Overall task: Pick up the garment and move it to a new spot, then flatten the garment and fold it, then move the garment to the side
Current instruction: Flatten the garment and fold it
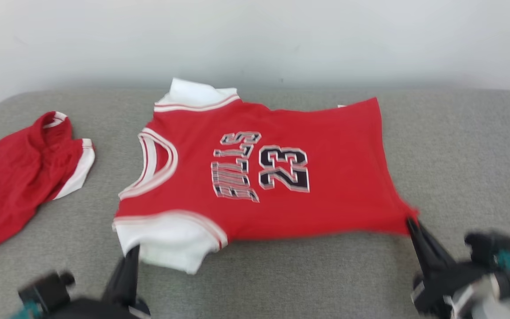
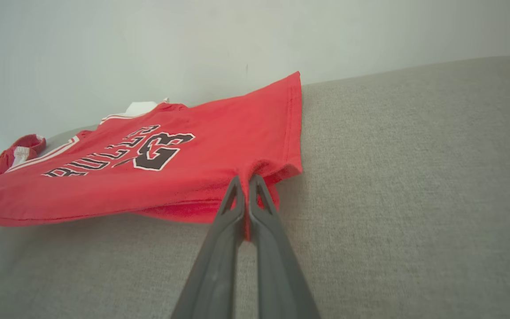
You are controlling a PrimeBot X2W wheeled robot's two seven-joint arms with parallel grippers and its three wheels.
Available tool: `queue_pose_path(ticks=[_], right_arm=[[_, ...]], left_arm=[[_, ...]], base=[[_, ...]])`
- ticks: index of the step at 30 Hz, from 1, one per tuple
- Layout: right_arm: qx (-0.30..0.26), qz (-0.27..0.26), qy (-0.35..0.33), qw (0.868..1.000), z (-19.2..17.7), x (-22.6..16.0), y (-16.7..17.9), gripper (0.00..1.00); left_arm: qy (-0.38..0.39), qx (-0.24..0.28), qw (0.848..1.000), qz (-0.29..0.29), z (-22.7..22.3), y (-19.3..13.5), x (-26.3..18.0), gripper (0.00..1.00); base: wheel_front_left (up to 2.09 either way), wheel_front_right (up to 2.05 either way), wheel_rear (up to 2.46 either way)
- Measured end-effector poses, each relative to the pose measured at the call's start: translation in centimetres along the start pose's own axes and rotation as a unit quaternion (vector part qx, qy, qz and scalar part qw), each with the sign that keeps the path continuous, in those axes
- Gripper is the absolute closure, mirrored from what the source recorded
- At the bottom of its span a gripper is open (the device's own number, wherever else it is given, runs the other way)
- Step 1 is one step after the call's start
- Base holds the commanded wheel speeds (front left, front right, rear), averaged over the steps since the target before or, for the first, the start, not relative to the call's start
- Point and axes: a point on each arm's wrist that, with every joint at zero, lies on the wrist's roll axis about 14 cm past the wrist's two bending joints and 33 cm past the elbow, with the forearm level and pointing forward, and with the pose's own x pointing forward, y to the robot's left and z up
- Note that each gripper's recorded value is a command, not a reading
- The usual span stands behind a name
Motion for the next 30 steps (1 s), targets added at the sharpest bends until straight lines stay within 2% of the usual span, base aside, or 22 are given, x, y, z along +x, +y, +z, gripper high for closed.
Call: queue_pose_path(ticks=[7,16,22,26,30], right_arm=[[-0.006,-0.022,0.069,0.997,-5.2,-5.2,-0.4,1.0],[-0.004,-0.043,0.119,0.992,-7.5,-8.6,-0.6,1.0],[0.006,-0.051,0.104,0.993,-6.4,-8.3,-0.5,1.0],[0.006,-0.054,0.095,0.994,-5.3,-7.7,-0.7,1.0],[0.0,-0.051,0.084,0.995,-3.6,-5.6,-1.0,1.0]], left_arm=[[0.034,-0.014,0.996,0.077,-4.9,3.3,-5.4,1.0],[0.066,-0.023,0.99,0.122,-8.5,5.3,-8.9,1.0],[0.049,-0.027,0.992,0.114,-7.7,5.2,-7.9,1.0],[0.022,-0.017,0.996,0.084,-5.7,4.2,-6.3,1.0],[0.017,0.014,0.999,0.046,-3.6,2.7,-3.6,1.0]], base=[[0.0,0.0,0.0],[0.0,0.0,0.0],[0.0,0.0,0.0],[0.0,0.0,0.0],[0.0,0.0,0.0]])
